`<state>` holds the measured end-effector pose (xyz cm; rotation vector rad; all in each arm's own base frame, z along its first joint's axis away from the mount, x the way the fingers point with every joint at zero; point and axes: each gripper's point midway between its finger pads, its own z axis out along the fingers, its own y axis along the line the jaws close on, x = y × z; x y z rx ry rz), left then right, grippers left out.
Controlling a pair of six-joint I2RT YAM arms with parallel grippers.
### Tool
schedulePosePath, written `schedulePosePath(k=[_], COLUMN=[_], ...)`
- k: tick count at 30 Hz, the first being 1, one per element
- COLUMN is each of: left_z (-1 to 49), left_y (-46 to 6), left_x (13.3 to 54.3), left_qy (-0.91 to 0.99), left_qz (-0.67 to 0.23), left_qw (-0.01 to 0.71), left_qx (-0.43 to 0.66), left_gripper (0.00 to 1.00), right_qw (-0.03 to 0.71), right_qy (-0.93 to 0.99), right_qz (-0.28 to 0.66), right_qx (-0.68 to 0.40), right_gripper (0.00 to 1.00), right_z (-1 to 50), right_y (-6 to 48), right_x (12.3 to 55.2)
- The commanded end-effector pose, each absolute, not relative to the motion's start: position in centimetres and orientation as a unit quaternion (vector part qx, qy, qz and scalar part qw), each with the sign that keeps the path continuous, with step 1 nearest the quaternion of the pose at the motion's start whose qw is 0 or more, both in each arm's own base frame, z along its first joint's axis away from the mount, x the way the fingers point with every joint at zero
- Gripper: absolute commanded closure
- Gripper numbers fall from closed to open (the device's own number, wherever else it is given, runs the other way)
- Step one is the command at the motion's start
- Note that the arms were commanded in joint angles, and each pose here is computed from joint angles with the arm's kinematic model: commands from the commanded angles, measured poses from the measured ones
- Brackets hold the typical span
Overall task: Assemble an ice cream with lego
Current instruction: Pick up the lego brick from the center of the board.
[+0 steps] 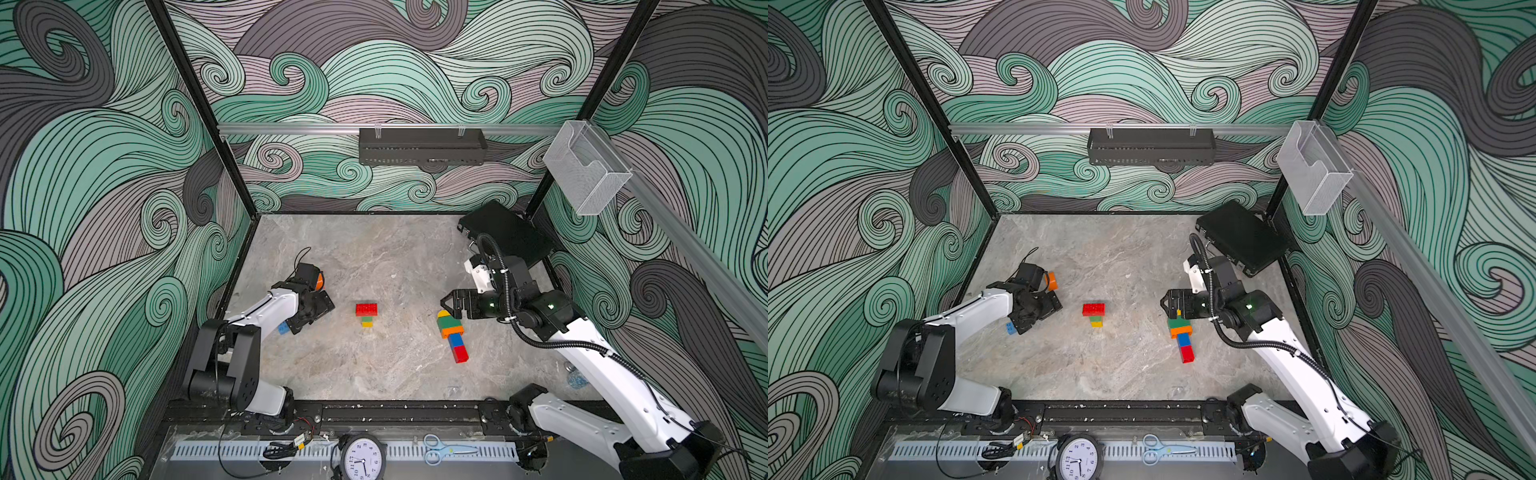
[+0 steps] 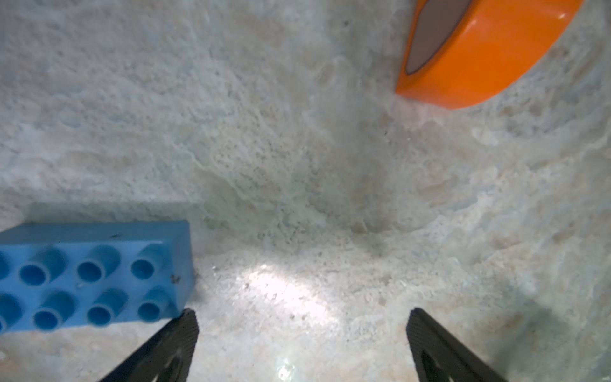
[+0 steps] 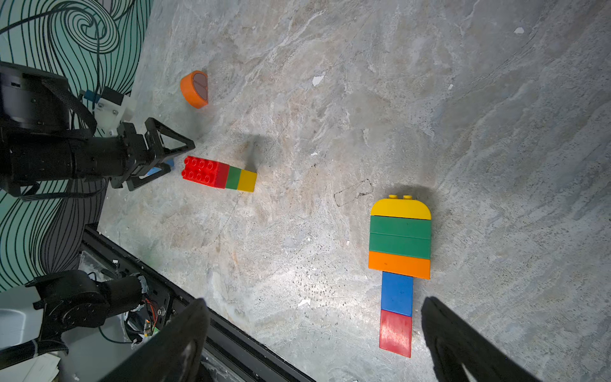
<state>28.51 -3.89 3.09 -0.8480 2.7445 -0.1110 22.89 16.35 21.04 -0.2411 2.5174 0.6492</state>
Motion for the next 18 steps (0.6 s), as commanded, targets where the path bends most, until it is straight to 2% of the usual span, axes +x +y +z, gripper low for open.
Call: schedulePosePath(k=[1,4,12,16,18], left_z=[3.4,4.0,6.9,6.9,6.5], left_y=[-3.3,-2.8,1.3,2.7,3.3], left_x=[29.6,29.2,23.8,23.0,22.8], left_qy=[0.947,0.947,0.947,0.944,0.939], left_qz=[-0.018,-0.001,0.117,0.122,0.094], left_qw=[0.138,0.130,0.069,0.052,0.051], left_qx=[-0.289,-0.293,-0.291,-0.303,-0.327], left_gripper=[0.01,0.01,0.01,0.02,0.02], right_qw=[0.264,0.264,0.264,0.268,0.270], right_qy=[0.932,0.932,0.930,0.928,0.927], right_qz=[0.236,0.234,0.240,0.243,0.243], right_qx=[-0.083,-0.084,-0.084,-0.091,-0.094], right_gripper=[0.01,0.01,0.01,0.01,0.01], right_z=[21.2,21.3,21.2,21.4,21.6], right_y=[16.0,15.9,16.1,16.2,16.2], right_x=[22.9,22.8,22.6,22.8,22.8])
